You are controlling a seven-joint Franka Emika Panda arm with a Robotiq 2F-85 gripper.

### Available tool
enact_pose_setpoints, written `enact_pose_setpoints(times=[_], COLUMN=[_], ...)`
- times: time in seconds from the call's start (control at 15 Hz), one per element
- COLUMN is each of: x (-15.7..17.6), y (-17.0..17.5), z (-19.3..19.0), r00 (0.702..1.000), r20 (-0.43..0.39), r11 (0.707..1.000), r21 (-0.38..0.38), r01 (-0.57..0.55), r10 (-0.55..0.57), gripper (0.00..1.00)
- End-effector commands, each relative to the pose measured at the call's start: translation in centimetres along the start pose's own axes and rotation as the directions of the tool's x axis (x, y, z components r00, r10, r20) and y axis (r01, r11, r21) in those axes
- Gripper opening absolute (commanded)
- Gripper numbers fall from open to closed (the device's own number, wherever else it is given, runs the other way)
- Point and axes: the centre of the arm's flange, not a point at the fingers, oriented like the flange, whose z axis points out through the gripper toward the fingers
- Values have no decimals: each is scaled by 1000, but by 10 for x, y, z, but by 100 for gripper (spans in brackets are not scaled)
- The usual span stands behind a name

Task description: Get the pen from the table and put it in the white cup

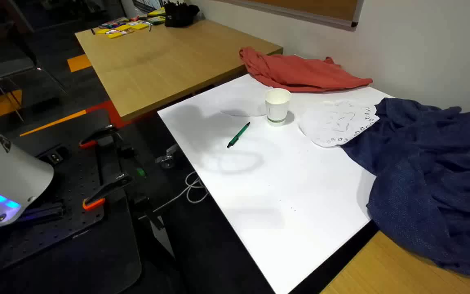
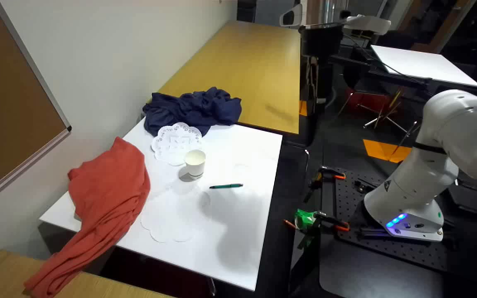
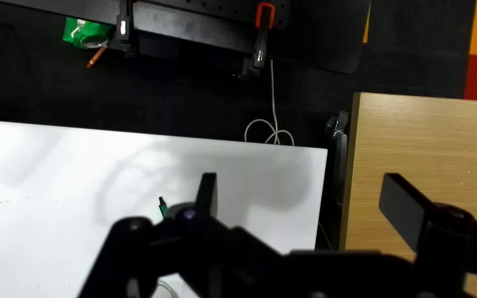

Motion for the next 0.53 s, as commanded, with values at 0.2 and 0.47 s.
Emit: enact_pose_setpoints(times=[0.2, 0.47], x=[0, 3], y=[0, 0], z=[0, 1], r00=[1000, 1000], r20=[0, -12], r11=[1000, 1000], r21=[0, -11], r01=[0, -9], r10=[0, 9], gripper=[100, 100])
